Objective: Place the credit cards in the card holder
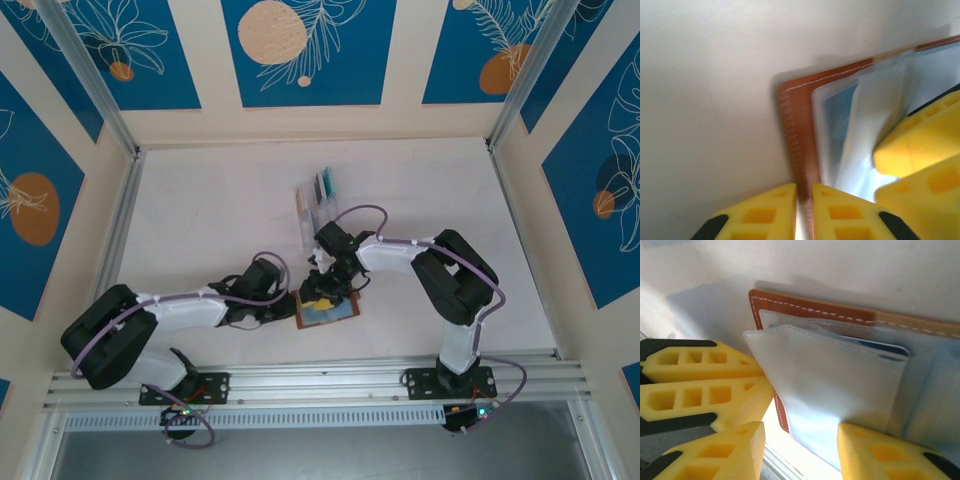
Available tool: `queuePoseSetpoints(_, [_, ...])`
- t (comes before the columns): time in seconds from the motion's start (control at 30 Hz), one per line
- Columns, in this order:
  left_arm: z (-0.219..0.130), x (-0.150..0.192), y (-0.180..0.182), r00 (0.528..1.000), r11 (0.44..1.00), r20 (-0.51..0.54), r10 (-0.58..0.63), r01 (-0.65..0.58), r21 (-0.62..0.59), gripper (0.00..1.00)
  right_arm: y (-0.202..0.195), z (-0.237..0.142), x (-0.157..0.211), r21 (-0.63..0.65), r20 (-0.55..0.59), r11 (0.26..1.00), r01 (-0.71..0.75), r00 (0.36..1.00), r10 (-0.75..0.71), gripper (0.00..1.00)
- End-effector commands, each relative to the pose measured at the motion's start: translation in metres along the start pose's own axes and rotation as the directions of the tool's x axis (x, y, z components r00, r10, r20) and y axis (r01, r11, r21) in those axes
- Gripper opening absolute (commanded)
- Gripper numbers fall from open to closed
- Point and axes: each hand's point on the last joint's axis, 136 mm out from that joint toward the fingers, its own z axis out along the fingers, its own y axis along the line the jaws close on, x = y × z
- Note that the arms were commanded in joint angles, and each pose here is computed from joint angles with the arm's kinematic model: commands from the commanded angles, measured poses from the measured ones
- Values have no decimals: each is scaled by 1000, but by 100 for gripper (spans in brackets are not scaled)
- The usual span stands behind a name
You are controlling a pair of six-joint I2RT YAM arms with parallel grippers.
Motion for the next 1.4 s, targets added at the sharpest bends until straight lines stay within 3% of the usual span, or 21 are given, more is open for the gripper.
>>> queuePoseSetpoints(0.0, [-12,7,27,999,995,-14,-42,41,-90,18,-17,16,-2,46,-21,998,-36,999,37,42])
queuePoseSetpoints(0.27, [-20,-3,18,999,998,4,-37,37,-51,20,-24,19,-4,146,-22,989,-28,999,32,43])
queuePoseSetpoints(0.8, [-24,-19,14,998,998,20,-63,63,-2,21,15,-42,-6,125,41,989,82,995,-88,54])
queuePoseSetpoints(1.0, [-29,-28,12,996,997,34,-79,78,27,21,28,-56,-9,80,55,990,118,991,-122,54])
queuePoseSetpoints(1.2, [-37,-38,6,994,993,51,-96,92,69,22,29,-72,-18,90,84,988,127,987,-134,38])
queuePoseSetpoints(1.37, [-45,-59,-7,991,985,84,-107,94,142,23,28,-106,-53,145,195,983,116,970,-144,31])
